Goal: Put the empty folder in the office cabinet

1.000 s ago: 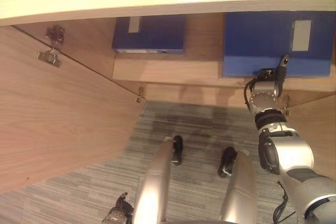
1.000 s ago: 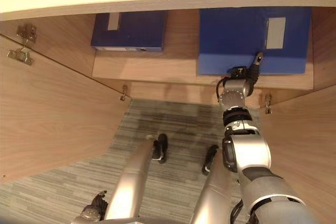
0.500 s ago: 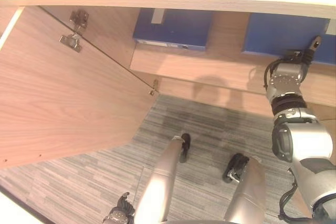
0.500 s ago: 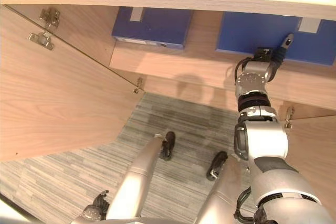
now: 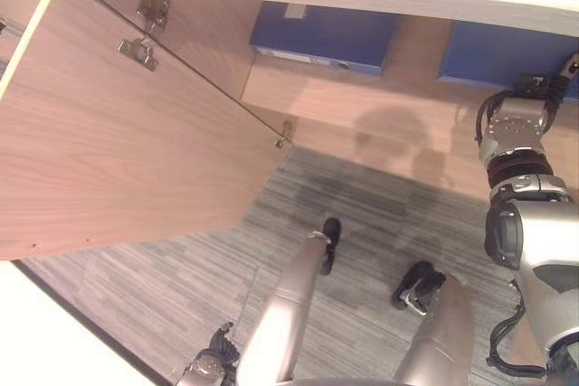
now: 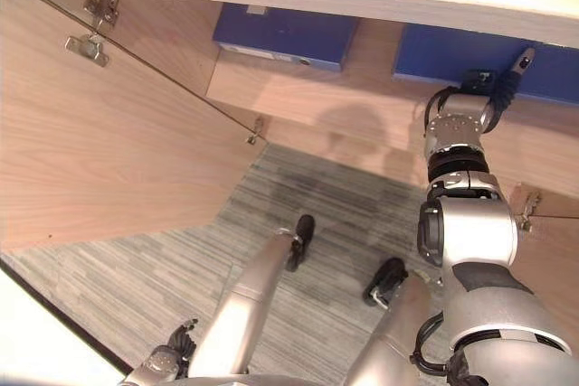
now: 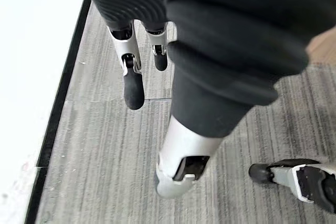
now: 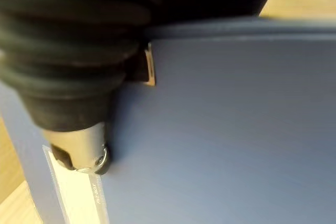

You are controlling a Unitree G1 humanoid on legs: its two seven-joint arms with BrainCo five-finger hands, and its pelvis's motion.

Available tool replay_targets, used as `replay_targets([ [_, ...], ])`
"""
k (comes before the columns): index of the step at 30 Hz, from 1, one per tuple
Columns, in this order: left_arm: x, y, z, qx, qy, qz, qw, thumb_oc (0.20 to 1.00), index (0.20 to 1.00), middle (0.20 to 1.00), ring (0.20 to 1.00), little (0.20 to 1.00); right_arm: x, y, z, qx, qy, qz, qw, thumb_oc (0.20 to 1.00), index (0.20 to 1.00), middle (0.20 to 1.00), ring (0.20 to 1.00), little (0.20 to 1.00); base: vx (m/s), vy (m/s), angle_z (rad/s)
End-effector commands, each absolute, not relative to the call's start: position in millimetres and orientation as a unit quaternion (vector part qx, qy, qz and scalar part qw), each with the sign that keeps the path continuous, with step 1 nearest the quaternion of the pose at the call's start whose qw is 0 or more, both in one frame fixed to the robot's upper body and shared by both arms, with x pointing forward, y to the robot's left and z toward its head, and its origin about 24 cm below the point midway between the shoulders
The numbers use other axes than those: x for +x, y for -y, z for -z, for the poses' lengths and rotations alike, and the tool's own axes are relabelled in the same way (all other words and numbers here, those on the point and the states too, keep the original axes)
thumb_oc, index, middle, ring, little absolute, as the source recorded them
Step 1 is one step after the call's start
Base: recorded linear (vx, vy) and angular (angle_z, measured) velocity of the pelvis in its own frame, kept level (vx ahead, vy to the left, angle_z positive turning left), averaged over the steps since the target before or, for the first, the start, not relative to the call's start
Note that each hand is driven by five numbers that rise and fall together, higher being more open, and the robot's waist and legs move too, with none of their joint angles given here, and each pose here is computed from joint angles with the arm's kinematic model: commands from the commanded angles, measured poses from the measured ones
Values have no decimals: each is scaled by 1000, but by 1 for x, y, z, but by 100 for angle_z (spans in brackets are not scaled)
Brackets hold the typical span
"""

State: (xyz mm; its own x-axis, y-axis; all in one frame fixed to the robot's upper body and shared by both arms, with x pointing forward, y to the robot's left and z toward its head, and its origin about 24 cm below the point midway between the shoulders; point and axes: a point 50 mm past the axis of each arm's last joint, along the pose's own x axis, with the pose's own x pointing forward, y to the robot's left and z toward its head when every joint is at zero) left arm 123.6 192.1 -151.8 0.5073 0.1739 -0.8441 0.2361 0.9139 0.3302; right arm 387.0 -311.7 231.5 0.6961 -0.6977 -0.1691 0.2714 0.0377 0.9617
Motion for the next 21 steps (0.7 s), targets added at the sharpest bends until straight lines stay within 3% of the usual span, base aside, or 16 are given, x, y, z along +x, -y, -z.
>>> replay_targets([
  [1, 120, -216, 150, 238, -510, 9, 826, 1000, 1000, 1000, 1000, 1000, 375, 331, -282, 581, 257, 323, 701, 200, 200, 200, 200, 200, -14, -9, 13],
  [7, 127, -213, 147, 233, -499, 14, 835, 1000, 1000, 1000, 1000, 1000, 377, 327, -282, 582, 251, 317, 705, 200, 200, 200, 200, 200, -3, -3, 2],
  [8, 128, -213, 146, 232, -495, 15, 837, 1000, 1000, 1000, 1000, 1000, 377, 327, -283, 585, 254, 312, 704, 285, 285, 285, 285, 285, 0, 0, 0],
  [9, 128, -213, 146, 232, -496, 15, 837, 1000, 1000, 1000, 1000, 1000, 377, 327, -282, 586, 255, 311, 704, 1000, 1000, 1000, 1000, 1000, 0, 0, 0],
  [15, 134, -215, 143, 231, -485, 18, 843, 1000, 1000, 1000, 1000, 1000, 382, 319, -271, 620, 263, 273, 687, 1000, 1000, 1000, 1000, 1000, 0, 0, 0],
  [19, 138, -218, 142, 231, -486, 15, 843, 1000, 1000, 1000, 1000, 1000, 385, 316, -271, 587, 249, 272, 721, 1000, 1000, 1000, 1000, 1000, 0, 0, 0],
  [21, 140, -221, 141, 230, -486, 16, 843, 1000, 1000, 1000, 1000, 1000, 388, 313, -268, 548, 226, 269, 759, 1000, 1000, 1000, 1000, 1000, -17, -4, -4],
])
